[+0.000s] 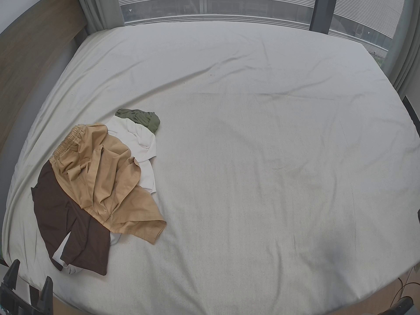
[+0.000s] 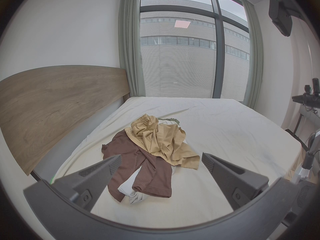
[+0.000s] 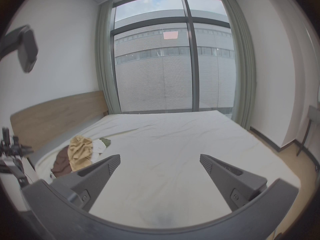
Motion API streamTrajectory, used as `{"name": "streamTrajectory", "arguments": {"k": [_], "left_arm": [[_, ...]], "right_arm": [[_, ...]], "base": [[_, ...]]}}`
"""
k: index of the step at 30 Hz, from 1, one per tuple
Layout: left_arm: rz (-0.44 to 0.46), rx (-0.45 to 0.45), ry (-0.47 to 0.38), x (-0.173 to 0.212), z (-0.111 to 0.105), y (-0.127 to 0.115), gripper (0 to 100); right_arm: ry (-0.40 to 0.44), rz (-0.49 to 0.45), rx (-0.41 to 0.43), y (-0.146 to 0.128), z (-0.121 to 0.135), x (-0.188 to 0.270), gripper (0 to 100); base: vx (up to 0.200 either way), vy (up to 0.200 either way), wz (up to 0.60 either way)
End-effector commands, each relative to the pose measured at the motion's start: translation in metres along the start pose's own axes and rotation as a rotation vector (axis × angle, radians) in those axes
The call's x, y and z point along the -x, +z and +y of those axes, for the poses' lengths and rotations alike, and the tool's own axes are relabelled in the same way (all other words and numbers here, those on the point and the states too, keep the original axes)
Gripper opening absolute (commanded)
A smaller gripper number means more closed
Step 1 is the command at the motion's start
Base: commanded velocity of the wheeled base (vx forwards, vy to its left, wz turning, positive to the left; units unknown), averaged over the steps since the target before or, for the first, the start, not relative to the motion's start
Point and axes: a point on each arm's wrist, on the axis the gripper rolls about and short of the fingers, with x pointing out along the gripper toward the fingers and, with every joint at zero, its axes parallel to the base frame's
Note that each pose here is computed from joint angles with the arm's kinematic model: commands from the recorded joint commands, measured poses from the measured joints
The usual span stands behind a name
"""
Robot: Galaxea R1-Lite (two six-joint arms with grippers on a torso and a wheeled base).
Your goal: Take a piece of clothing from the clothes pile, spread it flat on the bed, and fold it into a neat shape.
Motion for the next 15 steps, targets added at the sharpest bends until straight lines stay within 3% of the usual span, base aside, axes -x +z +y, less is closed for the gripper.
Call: {"name": "streamTrajectory", "arguments": {"k": [1,7,11,15], "left_arm": [[0.001,0.001,-0.001,0.000,0.000,-0.005,100],[0.001,0.001,0.001,0.000,0.000,-0.005,100],[0.001,0.003,0.001,0.000,0.000,-0.005,100],[0.001,0.003,0.001,0.000,0.000,-0.005,100]], "right_arm": [[0.040,0.107,-0.058,0.020,-0.002,-0.042,100],[0.110,0.164,-0.083,0.025,0.001,-0.064,100],[0.166,0.180,-0.185,0.035,0.005,-0.076,100],[0.208,0.197,-0.223,0.044,0.009,-0.089,100]], "base": [[0.000,0.000,0.00],[0.000,0.000,0.00],[0.000,0.000,0.00],[0.000,0.000,0.00]]}}
